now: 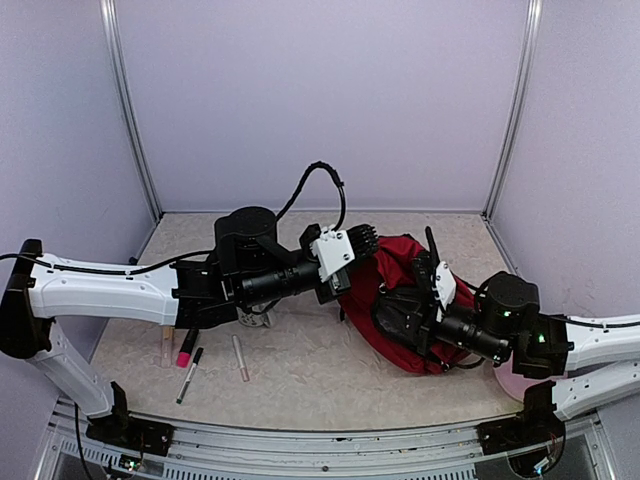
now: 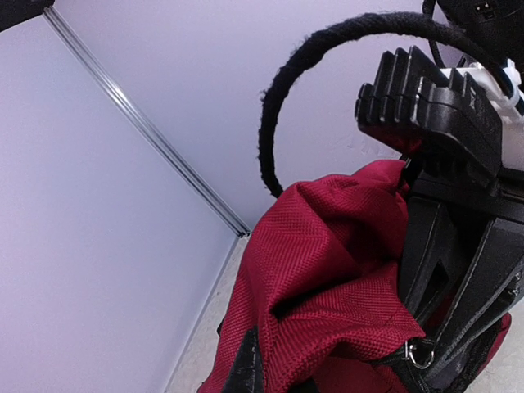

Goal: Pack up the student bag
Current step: Zip the student bag into the largest pocket of the bag.

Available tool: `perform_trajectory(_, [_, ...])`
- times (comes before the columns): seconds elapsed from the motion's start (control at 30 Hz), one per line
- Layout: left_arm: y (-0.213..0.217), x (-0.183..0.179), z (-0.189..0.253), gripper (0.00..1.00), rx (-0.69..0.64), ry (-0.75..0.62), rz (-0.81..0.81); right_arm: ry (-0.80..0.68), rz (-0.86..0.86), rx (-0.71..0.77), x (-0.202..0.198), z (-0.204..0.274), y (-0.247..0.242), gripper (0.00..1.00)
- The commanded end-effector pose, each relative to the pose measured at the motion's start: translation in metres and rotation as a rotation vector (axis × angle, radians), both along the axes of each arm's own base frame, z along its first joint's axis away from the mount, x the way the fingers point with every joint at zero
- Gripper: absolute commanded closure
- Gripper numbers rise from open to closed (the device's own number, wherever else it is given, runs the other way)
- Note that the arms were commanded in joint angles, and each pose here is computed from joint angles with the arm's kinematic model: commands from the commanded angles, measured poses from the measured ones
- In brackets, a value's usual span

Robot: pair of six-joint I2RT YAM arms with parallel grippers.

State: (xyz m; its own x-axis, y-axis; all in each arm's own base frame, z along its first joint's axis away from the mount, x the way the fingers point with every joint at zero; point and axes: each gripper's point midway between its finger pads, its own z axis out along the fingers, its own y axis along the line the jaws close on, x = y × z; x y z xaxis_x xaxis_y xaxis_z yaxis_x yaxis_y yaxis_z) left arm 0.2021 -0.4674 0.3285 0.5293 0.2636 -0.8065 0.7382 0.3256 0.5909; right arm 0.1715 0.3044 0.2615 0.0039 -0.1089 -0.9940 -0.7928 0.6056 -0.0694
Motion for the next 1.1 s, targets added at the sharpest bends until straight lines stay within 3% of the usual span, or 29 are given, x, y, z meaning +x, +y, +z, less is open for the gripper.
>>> perform_trajectory(0.0, [-0.007, -0.013, 0.038, 1.0, -0.11, -0.028, -0.047, -0.074, -0.005, 0.09, 0.003, 0.043, -0.002, 0.74])
perform_trajectory(0.3, [-0.008, -0.016, 0.041, 1.0, -0.116, -0.029, -0.061, -0.106, -0.065, 0.1, 0.016, 0.055, -0.019, 0.67])
perform_trajectory(0.37, [-0.008, -0.018, 0.041, 1.0, -0.119, -0.025, -0.067, -0.113, -0.048, 0.096, 0.016, 0.058, -0.018, 0.71])
perform_trajectory(0.6, [-0.009, -0.017, 0.042, 1.0, -0.126, -0.02, -0.07, -0.118, 0.091, 0.061, 0.001, 0.054, 0.003, 0.99])
perform_trajectory(0.73, [-0.005, -0.012, 0.046, 1.0, -0.137, -0.016, -0.062, -0.088, 0.176, 0.064, -0.016, 0.043, 0.003, 1.0])
perform_trajectory(1.07, [0.003, 0.037, 0.061, 1.0, -0.123, -0.017, 0.095, 0.173, 0.24, -0.016, -0.036, -0.023, -0.006, 1.0])
